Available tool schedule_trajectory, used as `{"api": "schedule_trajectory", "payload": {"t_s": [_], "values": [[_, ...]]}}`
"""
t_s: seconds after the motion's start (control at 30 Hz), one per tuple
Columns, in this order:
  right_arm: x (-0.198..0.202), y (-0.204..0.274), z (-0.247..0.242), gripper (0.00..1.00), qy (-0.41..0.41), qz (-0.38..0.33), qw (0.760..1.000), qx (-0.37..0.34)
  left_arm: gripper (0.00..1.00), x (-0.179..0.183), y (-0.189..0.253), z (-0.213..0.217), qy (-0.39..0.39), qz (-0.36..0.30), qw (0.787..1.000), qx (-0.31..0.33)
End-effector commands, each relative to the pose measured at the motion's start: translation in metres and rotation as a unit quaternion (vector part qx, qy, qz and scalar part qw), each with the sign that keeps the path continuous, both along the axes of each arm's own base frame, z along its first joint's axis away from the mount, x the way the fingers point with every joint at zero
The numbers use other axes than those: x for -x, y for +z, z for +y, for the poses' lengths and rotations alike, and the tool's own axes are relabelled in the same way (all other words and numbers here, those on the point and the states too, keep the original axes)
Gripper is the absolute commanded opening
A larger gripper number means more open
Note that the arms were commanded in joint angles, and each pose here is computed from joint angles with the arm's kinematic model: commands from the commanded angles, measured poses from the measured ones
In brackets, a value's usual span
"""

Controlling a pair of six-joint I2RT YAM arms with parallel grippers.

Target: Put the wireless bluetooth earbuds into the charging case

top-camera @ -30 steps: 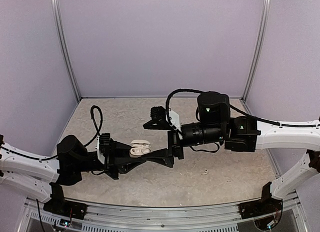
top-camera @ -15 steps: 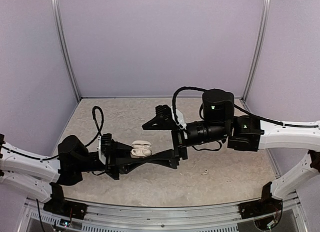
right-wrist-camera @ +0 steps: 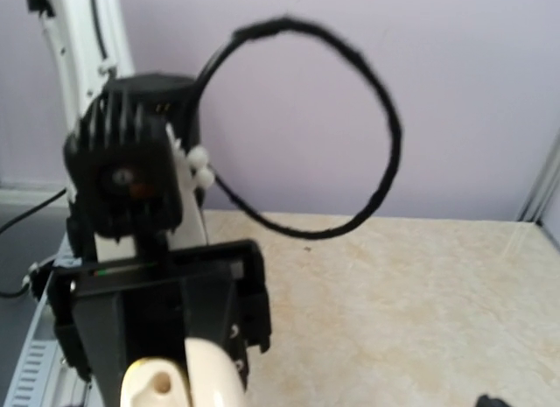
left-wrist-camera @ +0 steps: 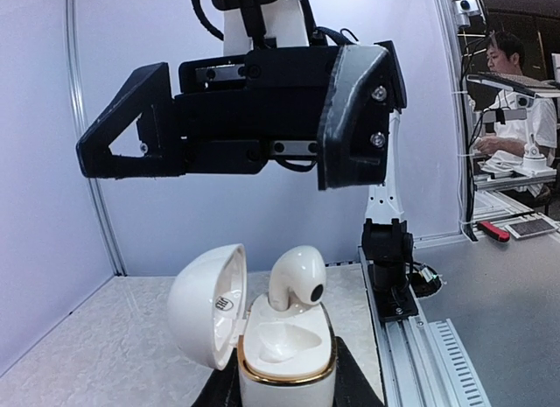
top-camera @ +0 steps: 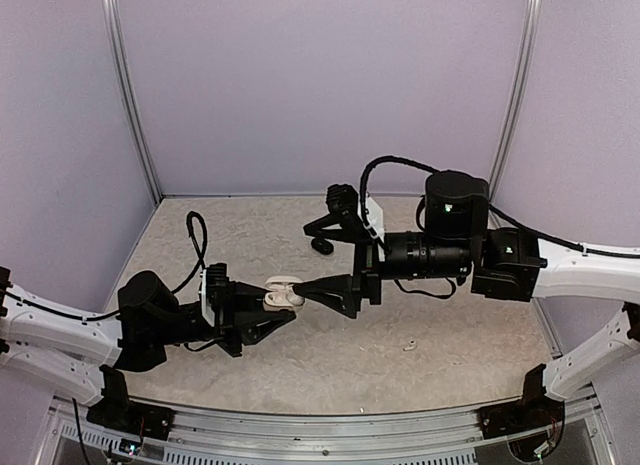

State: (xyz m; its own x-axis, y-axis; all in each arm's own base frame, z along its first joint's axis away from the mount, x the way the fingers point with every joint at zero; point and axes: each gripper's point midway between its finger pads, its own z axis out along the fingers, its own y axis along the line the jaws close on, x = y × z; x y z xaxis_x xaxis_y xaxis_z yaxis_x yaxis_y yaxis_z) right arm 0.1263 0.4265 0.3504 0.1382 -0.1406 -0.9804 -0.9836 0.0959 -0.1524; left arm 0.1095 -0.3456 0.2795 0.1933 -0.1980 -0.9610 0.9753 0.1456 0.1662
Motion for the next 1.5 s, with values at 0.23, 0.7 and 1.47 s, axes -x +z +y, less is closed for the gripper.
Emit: {"api": "schedule_trajectory", "payload": {"t_s": [0.23,0.7,1.47], "values": [[0.017,-0.021,0.001,0.94,0.003,-0.012,0.999,0.050,0.07,-0.013,0.025,0.005,0.024,0.004,0.999,0.040],[-0.012,-0.010,0.000,0.94,-0.086,-0.010,0.996,0.034,0.06,-0.012,0.025,0.003,0.017,0.001,0.999,0.038],[-0.027,-0.019,0.008,0.93,-0.122,0.004,0.991,0.052,0.06,-0.004,0.020,-0.002,0.009,-0.013,1.000,0.024]]}}
